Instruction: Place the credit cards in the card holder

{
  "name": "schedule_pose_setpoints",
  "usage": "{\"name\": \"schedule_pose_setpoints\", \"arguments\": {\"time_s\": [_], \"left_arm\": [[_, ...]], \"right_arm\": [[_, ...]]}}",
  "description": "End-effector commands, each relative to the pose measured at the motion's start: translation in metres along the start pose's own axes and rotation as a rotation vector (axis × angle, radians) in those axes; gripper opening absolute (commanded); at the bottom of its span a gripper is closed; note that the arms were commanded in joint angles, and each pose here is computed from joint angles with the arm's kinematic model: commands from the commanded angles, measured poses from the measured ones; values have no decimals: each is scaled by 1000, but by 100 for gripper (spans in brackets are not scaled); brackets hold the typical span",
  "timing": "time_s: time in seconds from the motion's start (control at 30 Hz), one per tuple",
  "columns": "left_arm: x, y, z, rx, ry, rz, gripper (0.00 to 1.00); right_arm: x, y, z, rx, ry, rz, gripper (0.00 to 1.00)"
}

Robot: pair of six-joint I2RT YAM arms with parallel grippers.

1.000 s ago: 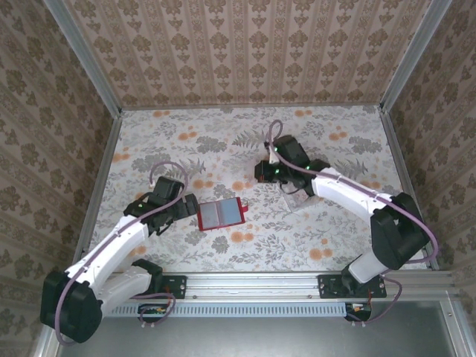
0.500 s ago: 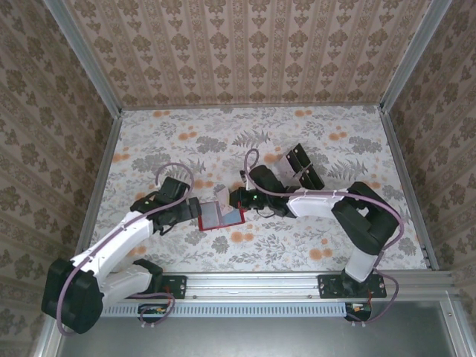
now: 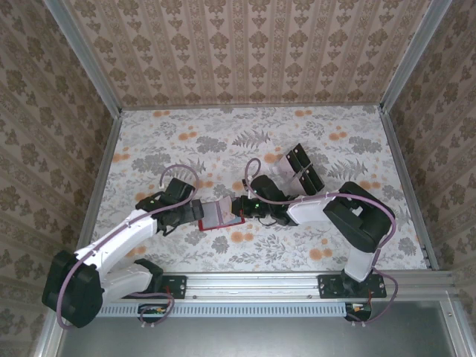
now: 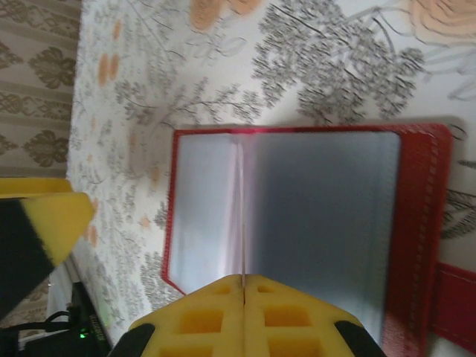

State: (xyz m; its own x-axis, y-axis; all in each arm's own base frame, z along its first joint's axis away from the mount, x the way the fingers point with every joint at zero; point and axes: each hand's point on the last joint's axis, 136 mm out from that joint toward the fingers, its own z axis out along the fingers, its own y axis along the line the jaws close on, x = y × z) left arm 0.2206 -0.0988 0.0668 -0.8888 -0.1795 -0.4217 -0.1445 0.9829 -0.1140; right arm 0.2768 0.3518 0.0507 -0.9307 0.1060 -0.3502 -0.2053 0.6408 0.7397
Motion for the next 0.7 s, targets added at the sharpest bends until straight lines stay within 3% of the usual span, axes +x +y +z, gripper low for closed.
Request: {"name": "schedule_pose_setpoints", "arguments": {"time_s": [0.0,0.67], "left_arm": [[4,6,3,-39,6,5,100],[8,-18,16,-27,5,79,100]], "right_arm": [[2,-12,4,32,-22,11,0],[1,-6,1,-38,-33,74,0]]}}
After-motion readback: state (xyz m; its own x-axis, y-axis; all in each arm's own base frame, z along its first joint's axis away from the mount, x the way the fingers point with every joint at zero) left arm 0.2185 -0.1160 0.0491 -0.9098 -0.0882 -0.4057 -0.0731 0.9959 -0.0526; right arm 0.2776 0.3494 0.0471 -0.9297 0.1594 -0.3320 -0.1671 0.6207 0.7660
